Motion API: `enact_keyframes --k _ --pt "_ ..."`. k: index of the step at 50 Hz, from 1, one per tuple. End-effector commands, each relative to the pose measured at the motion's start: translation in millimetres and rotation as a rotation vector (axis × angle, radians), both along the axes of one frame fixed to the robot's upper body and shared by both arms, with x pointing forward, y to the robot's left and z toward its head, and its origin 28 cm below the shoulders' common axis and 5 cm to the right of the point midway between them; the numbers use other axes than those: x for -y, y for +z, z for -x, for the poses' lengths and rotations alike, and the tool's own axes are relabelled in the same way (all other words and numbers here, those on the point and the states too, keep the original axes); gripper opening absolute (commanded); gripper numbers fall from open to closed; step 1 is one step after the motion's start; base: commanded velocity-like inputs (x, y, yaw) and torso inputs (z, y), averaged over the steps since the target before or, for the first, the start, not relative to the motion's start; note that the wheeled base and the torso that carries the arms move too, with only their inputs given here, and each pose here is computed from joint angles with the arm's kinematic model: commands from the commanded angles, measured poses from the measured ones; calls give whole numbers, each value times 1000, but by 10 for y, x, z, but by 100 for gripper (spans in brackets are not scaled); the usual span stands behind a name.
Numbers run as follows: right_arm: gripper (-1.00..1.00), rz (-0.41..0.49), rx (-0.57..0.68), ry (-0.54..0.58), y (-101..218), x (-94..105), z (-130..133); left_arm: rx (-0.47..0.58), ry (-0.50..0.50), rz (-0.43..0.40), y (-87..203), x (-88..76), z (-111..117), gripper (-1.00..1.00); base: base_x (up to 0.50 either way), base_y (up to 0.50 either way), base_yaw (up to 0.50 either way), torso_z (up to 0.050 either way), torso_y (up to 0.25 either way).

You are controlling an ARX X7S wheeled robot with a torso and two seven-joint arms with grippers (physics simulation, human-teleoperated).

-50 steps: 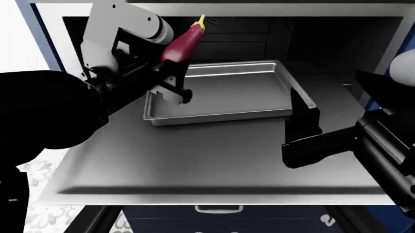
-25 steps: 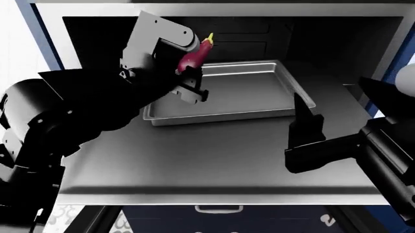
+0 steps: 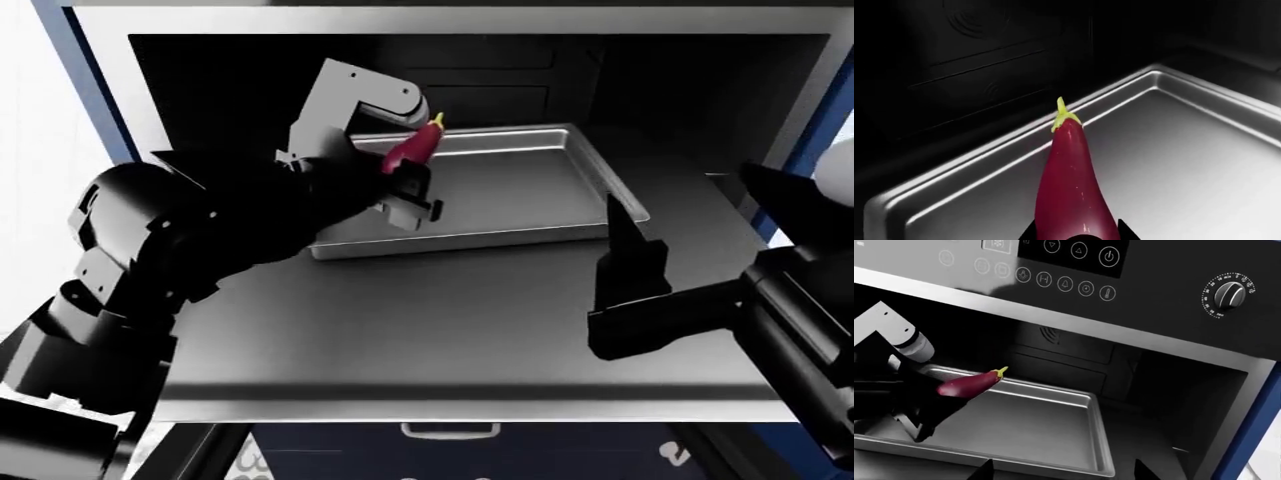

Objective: Place the eggplant on the top rack of the oven.

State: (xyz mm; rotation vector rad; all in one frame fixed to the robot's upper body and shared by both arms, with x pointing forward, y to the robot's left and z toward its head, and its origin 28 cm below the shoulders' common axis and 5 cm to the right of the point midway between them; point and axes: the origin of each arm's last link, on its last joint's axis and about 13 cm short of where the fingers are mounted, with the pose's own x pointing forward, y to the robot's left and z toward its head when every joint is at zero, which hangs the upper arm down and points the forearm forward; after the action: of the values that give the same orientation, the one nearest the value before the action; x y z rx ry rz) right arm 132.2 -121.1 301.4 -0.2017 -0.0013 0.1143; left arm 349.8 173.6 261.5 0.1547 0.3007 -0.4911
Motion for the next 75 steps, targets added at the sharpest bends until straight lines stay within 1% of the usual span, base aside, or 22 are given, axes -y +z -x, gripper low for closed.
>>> enact_keyframes --k 1,7,10,11,19,20,25,39,44,45,46,47,53,55,58,64,66,67,68,72,74,75 --pt "100 -1 0 -5 -14 5 9 -33 6 7 -51 64 -87 -100 0 0 0 0 0" --pt "100 -3 0 -3 -14 9 8 -25 12 2 -60 68 -98 -100 0 0 0 0 0" --pt "100 -2 -3 -2 -24 10 1 -16 -7 -5 -49 70 -70 -100 0 0 0 0 0" --pt "100 -3 -4 -3 -29 13 -2 -14 -9 -3 -41 69 -70 100 0 0 0 0 0" --pt "100 -4 -6 2 -37 15 -2 1 -19 5 -13 66 -54 100 0 0 0 0 0" --pt "100 13 -17 2 -60 14 -3 -2 -16 13 -2 65 -50 100 0 0 0 0 0" --pt "100 -4 -14 -1 -67 23 -3 5 -17 15 18 59 -40 100 0 0 0 0 0" --pt "100 -6 -11 6 -77 22 -22 40 -21 60 156 -2 103 100 0 0 0 0 0" --pt "100 -3 -5 10 -63 12 -15 46 -49 87 179 -46 252 100 0 0 0 0 0" --pt "100 0 -6 10 -63 12 -16 20 -29 93 169 -56 245 100 0 0 0 0 0" --pt "100 -2 -2 14 -59 8 -18 57 -36 73 150 -77 256 100 0 0 0 0 0" --pt "100 4 -3 15 -59 6 -19 31 -23 93 159 -90 260 100 0 0 0 0 0" --pt "100 10 14 14 -44 5 1 53 -38 139 190 -211 480 100 0 0 0 0 0" --pt "100 32 20 5 -37 7 14 73 -32 129 163 -232 520 100 0 0 0 0 0" --pt "100 26 23 15 -40 4 31 81 -26 136 177 -271 620 100 0 0 0 0 0" --pt "100 27 39 14 -30 4 70 63 -40 177 200 -324 797 100 0 0 0 0 0" --pt "100 22 43 19 -40 0 82 97 -49 168 179 -341 869 100 0 0 0 0 0" --pt "100 24 46 19 -44 -1 92 162 -18 145 162 -358 876 100 0 0 0 0 0" --pt "100 22 49 17 -43 -1 98 145 -19 152 152 -368 884 100 0 0 0 0 0" --pt "100 35 62 21 -49 -15 151 163 -23 157 119 -440 1013 100 0 0 0 0 0" --pt "100 36 65 35 -67 -22 164 194 -14 173 91 -488 1119 100 0 0 0 0 0" --pt "100 37 67 38 -75 -23 169 247 7 155 72 -497 1135 100 0 0 0 0 0"
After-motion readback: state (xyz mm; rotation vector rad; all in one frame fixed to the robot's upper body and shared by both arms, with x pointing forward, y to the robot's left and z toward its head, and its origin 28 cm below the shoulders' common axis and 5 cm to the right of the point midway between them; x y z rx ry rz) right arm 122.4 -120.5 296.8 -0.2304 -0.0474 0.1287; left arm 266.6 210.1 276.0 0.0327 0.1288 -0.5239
